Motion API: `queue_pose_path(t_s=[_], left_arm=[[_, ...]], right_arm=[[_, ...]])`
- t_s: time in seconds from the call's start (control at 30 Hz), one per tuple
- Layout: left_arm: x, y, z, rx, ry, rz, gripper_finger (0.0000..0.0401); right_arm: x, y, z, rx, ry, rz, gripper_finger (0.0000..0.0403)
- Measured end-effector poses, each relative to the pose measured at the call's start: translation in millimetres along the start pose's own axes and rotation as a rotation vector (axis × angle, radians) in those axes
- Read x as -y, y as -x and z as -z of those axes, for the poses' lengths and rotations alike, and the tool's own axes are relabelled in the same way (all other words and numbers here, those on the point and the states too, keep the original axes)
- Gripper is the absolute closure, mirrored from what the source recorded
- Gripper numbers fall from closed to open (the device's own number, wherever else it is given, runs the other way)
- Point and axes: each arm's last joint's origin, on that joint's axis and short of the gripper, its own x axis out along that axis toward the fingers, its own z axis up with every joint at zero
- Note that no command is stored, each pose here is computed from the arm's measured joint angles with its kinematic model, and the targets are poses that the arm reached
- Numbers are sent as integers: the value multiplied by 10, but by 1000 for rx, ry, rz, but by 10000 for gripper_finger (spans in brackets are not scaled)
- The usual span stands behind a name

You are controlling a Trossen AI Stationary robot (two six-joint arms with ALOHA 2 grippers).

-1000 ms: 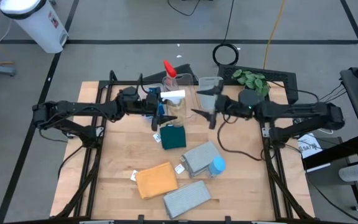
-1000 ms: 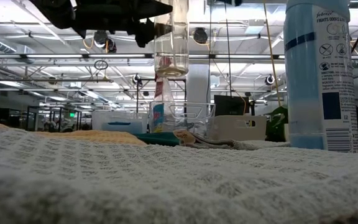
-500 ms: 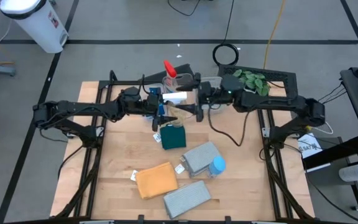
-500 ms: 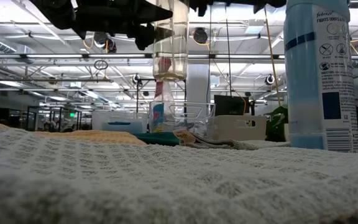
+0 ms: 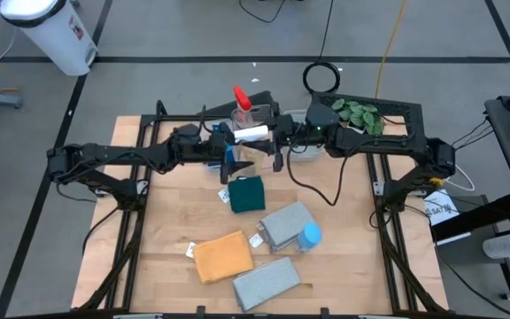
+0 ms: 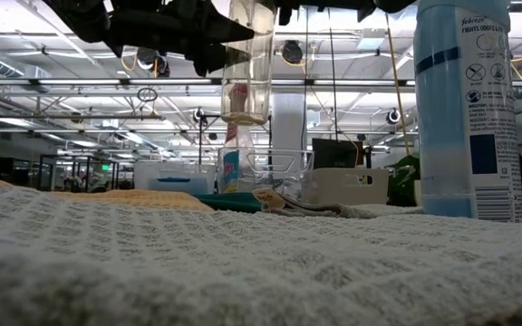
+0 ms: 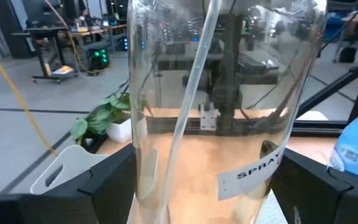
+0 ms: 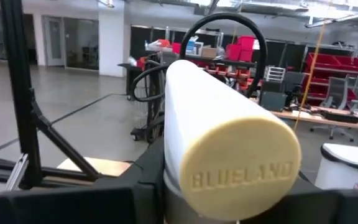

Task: Pick & Place Kitchen Items
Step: Put the white spray bottle into the transparent bin

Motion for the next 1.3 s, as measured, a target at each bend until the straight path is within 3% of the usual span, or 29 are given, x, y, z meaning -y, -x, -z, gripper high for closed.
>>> queue_pose_path(t_s=[0.07, 0.2, 0.37, 0.5, 0.63, 0.7, 1.0, 1.3], left_arm=[[-2, 3, 5, -8, -12, -3, 88], [-9, 108, -75, -14, -22, -34, 21], [-12, 308, -213, -25, -70, -103, 89], [-27, 442, -327, 5, -86, -136, 88], [-29, 480, -324, -20, -88, -149, 27], [-37, 491, -271, -61, -81, -171, 18], [-94, 297, -168, -54, -46, -198, 99], [-130, 62, -8, -32, -21, -189, 114]], right_arm=[[1, 0, 10, -10, 14, 2, 299], [65, 71, -32, -24, 7, 23, 299], [182, 191, -92, -45, -8, 61, 299], [271, 270, -130, -49, -29, 109, 299], [289, 284, -143, -44, -25, 127, 299], [285, 311, -154, -52, -16, 138, 299], [294, 301, -191, 5, 14, 137, 299], [261, 285, -117, 41, 21, 134, 299]])
